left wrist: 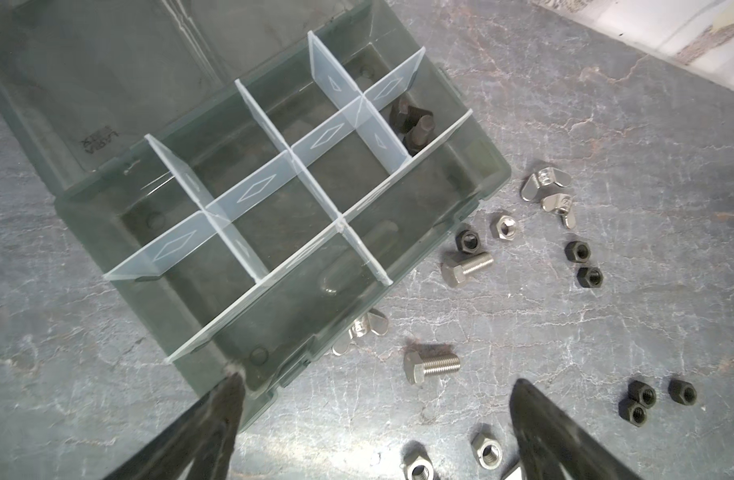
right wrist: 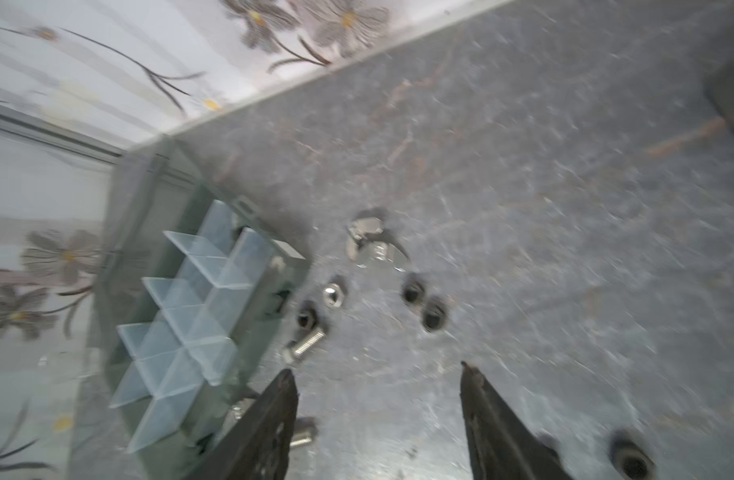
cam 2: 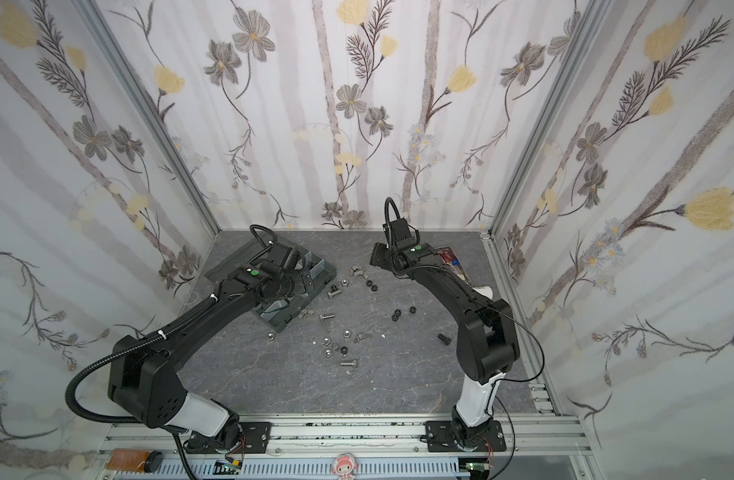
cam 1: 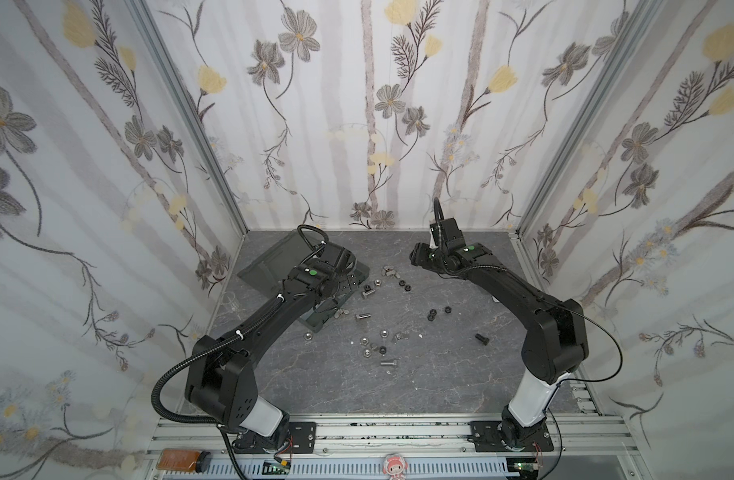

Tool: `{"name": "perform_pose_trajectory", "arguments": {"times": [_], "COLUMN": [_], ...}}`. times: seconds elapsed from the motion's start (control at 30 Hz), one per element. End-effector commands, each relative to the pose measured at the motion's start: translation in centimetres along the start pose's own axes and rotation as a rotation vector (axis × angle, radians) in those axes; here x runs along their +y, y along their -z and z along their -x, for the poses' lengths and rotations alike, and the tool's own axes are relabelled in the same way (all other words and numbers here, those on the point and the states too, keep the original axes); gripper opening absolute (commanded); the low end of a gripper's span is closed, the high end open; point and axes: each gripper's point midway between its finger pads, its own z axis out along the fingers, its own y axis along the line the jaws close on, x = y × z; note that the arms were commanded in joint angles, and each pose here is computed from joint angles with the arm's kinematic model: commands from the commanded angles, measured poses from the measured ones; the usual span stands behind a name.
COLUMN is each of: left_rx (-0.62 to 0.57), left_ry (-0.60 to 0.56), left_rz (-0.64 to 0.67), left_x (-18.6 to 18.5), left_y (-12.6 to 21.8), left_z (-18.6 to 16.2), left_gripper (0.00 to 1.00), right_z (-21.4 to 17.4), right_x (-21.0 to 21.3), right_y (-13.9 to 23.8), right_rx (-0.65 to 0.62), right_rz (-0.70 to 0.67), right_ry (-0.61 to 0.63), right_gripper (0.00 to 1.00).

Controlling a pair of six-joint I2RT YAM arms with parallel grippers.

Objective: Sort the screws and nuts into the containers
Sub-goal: 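Withdraw the right gripper back toward the remaining black bolt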

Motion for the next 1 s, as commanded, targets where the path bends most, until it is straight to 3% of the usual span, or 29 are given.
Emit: {"name": "perform_pose_trajectory", "arguments": {"times": [0.0,0.3,0.57,0.97], "left_rx": [-0.023,-0.107,-0.13,-0.089], "left_ry": [-0.009,-0.039,-0.046,-0.105], "left_rz": [-0.057,-0.225,-0.284,-0.279], "left_x": [-1.0,-3.1,-3.4,-3.6], "left_y": [-0.3,2.6,4.3,2.7], "left_z": [-0.3,-3.6,-6.4,-9.4], "left_gripper": [1.0,1.0,1.0,1.0], "right_z": [-0.9,-6.7,-15.4,-16.8], "right_x": [-3.8,-11.6,-19.6,-22.9], "right_y": [2.4,9.0,10.8,10.3], "right_rx": [-0.039,-0.15,-0.186,-0.227], "right_rz": [-0.144,-0.264,-0.365,-0.496], "right_ry": [0.048,0.071,-0.104,-0.215], "right_gripper": [0.64,0.66,0.69,0.73]}}
